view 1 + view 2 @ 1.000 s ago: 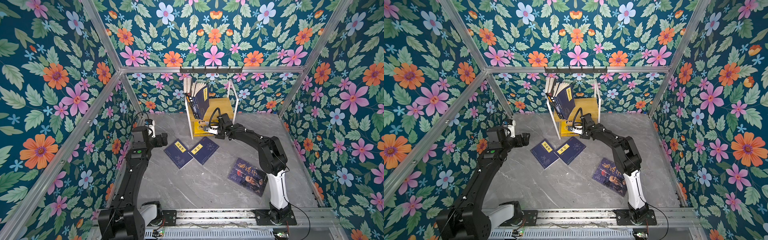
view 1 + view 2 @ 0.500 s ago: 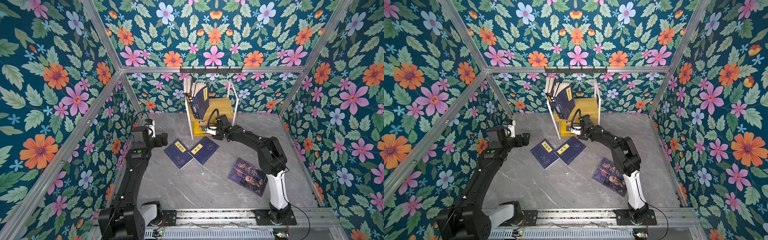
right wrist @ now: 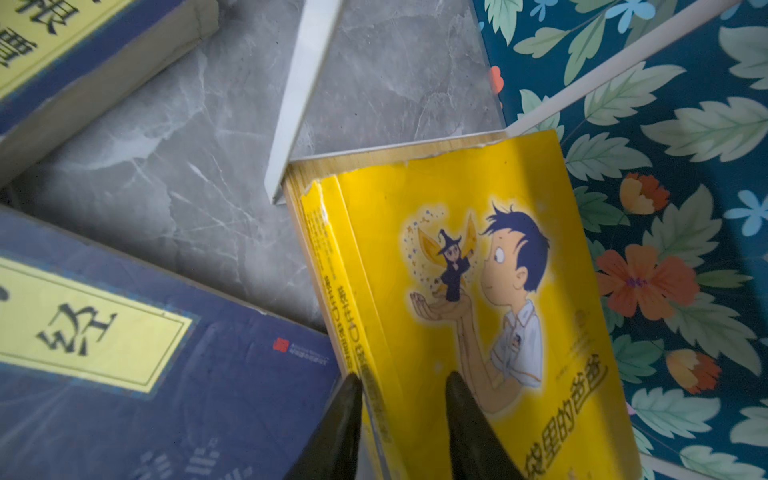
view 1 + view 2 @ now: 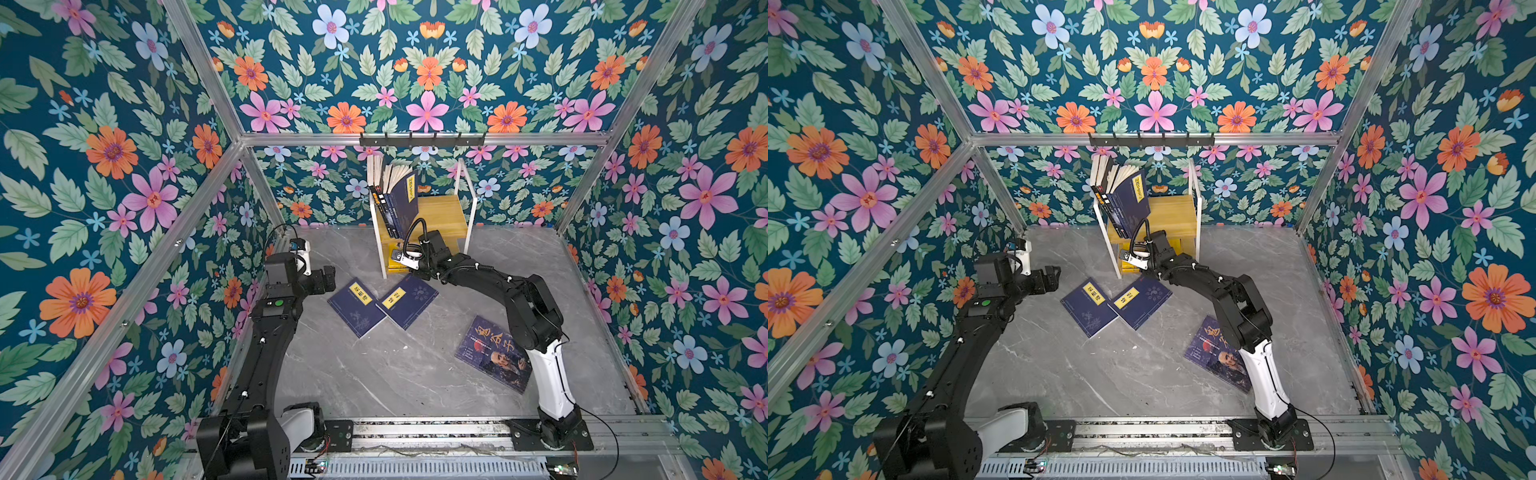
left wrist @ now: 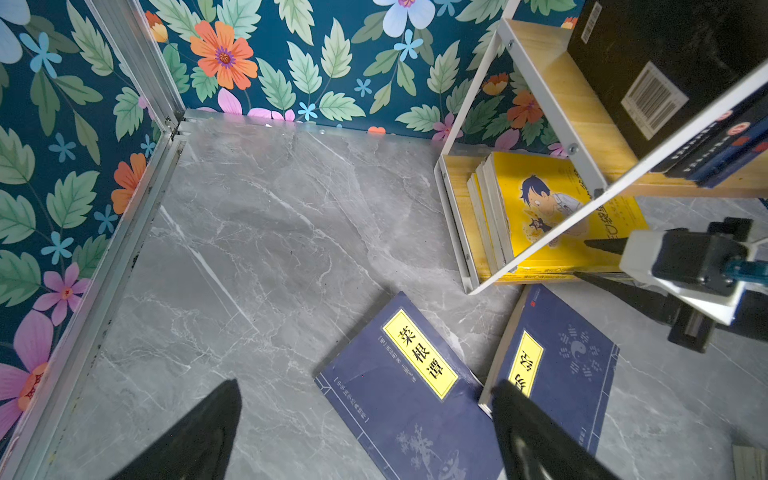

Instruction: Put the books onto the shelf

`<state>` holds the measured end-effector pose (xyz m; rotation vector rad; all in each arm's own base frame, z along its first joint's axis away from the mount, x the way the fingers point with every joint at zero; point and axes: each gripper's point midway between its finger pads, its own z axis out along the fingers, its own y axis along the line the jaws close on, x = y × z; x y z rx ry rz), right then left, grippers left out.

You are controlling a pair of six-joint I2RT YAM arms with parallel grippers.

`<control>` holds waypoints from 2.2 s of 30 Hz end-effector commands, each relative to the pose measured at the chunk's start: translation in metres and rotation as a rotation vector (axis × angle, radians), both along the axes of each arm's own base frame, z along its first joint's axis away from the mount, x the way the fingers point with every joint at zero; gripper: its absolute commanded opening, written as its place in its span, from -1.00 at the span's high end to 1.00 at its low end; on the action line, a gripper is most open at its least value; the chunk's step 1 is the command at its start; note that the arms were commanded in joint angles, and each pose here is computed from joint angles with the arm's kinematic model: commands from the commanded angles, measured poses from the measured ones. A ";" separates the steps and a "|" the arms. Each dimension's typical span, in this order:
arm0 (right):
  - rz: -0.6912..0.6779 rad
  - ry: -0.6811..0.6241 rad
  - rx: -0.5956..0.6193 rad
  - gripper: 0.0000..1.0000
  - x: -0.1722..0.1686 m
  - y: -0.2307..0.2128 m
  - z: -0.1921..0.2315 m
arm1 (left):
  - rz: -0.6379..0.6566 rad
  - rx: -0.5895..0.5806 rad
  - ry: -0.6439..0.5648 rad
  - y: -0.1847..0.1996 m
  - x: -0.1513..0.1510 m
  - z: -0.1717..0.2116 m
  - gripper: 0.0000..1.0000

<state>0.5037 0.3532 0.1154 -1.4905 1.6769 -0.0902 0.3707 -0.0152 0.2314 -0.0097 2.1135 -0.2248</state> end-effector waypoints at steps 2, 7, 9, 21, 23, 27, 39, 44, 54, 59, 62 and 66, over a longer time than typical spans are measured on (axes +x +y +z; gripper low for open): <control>0.003 -0.005 0.041 0.22 0.004 0.012 0.005 | -0.006 0.009 -0.022 0.000 0.002 0.004 -0.92; 0.010 0.000 0.046 0.23 0.006 0.020 0.001 | -0.007 0.007 -0.025 0.000 0.002 0.005 -0.92; 0.007 0.008 0.037 0.23 0.007 0.020 -0.003 | -0.007 0.009 -0.022 0.000 0.002 0.003 -0.92; -0.003 -0.005 0.054 0.43 0.016 0.025 0.001 | -0.006 0.011 -0.025 0.000 0.002 0.005 -0.92; -0.001 0.002 0.053 0.40 0.013 0.025 0.003 | -0.010 0.009 -0.020 0.000 0.002 0.003 -0.93; 0.011 0.003 0.091 0.28 -0.005 0.021 0.020 | -0.028 0.004 -0.019 -0.004 0.003 0.003 -0.93; -0.264 0.236 0.426 0.08 -0.103 -0.018 0.036 | -0.259 -0.133 0.075 -0.060 -0.004 -0.039 -0.89; -0.411 0.362 0.580 -0.07 -0.139 -0.028 0.015 | -0.275 -0.264 0.160 -0.083 -0.008 -0.071 -0.84; -0.809 0.448 0.644 0.02 -0.125 -0.071 -0.028 | -0.260 -0.525 0.345 -0.132 -0.014 -0.120 -0.85; -0.917 0.529 0.744 0.05 -0.115 -0.072 -0.046 | -0.180 -0.599 0.425 -0.134 -0.013 -0.144 -0.88; -0.952 0.569 0.747 0.09 -0.115 -0.069 -0.058 | -0.154 -0.634 0.458 -0.136 -0.013 -0.153 -0.85; -0.977 0.600 0.746 0.19 -0.116 -0.067 -0.073 | -0.139 -0.664 0.476 -0.139 -0.014 -0.163 -0.68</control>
